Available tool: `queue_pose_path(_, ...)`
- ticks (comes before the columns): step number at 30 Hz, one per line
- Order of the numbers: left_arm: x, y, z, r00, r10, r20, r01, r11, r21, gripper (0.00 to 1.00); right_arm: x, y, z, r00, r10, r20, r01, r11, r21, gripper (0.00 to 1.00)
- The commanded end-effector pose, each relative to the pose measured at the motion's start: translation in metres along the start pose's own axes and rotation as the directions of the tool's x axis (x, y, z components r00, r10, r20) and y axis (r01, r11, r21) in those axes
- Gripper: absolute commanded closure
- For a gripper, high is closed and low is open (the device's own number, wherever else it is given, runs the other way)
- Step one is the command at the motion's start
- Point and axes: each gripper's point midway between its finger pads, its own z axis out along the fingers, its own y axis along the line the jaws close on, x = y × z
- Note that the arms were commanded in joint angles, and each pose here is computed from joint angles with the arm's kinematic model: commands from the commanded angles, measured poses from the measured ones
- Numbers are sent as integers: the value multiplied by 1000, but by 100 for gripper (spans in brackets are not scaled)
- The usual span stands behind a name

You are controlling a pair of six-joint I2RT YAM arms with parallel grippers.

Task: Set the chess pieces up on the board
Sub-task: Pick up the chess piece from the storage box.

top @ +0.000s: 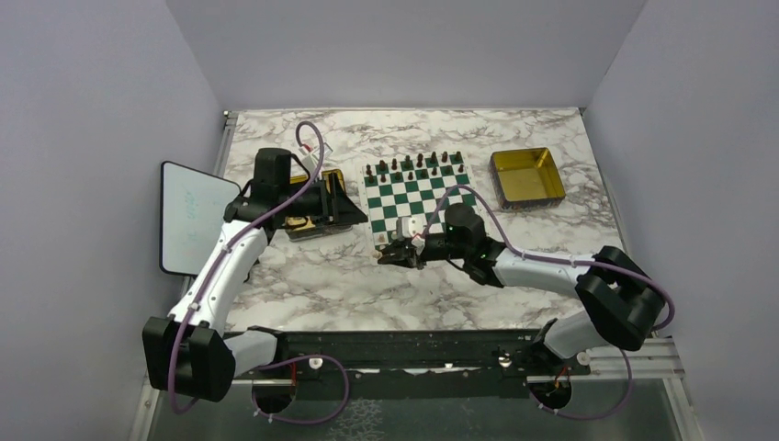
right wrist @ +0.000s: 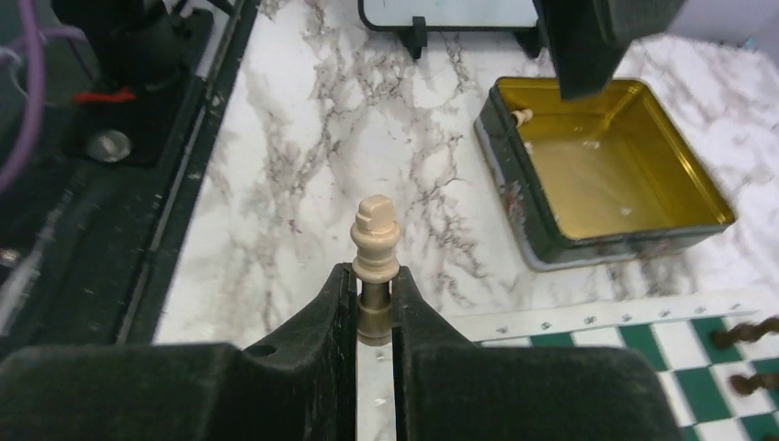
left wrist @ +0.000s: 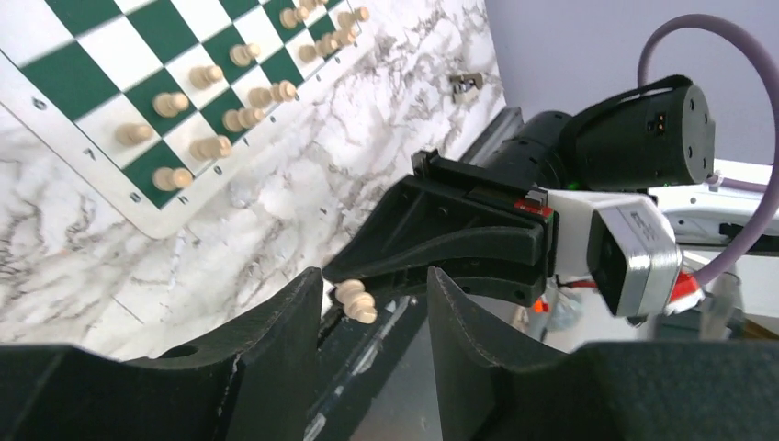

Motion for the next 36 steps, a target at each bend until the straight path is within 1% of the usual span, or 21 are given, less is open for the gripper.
queue_pose_path(1,-15,-7,-10,986,144,79,-139,988,-62,54,-37,1,-12,964,205,171,-222,971,86,95)
queue_pose_path(4,-15,2,-13,979,181,92,-169,978,-121,54,-29,23,-19,967,174,185,-186,981,49,94)
queue_pose_path(7,-16,26,-16,969,223,108,-193,954,-231,54,-8,38,-22,973,194,123,-198,980,24,91)
queue_pose_path(9,-16,43,-17,965,241,105,-201,934,-295,53,0,45,-23,973,203,106,-206,979,13,91)
queue_pose_path(13,-19,72,-22,954,278,108,-209,882,-422,48,15,57,-19,974,208,89,-209,978,1,91)
queue_pose_path(16,-21,86,-24,950,292,109,-208,855,-476,46,24,63,-9,971,224,79,-224,974,-6,91)
queue_pose_path(17,-20,87,-23,953,283,111,-200,858,-474,46,26,64,-6,971,227,78,-227,974,-8,91)
queue_pose_path(19,-14,83,-17,964,241,109,-173,885,-433,49,30,66,0,970,232,77,-232,973,-12,90)
queue_pose_path(23,7,57,-6,984,166,69,-142,954,-265,55,35,58,7,963,258,83,-262,964,36,90)
queue_pose_path(25,18,45,-5,988,149,49,-136,970,-202,55,30,50,9,954,280,105,-288,955,68,90)
queue_pose_path(27,30,37,-5,991,134,23,-128,977,-170,55,24,43,10,945,302,128,-315,944,95,90)
queue_pose_path(29,40,26,-4,990,142,-2,-141,981,-136,55,18,34,11,936,318,154,-339,931,136,90)
queue_pose_path(31,47,14,-2,982,189,-19,-190,976,-105,53,11,27,11,924,336,181,-365,918,157,90)
queue_pose_path(33,51,6,1,974,227,-23,-228,969,-97,52,1,25,11,919,336,207,-368,918,145,90)
queue_pose_path(36,55,-5,5,969,243,-39,-245,967,-69,52,-10,22,11,906,348,240,-385,913,133,90)
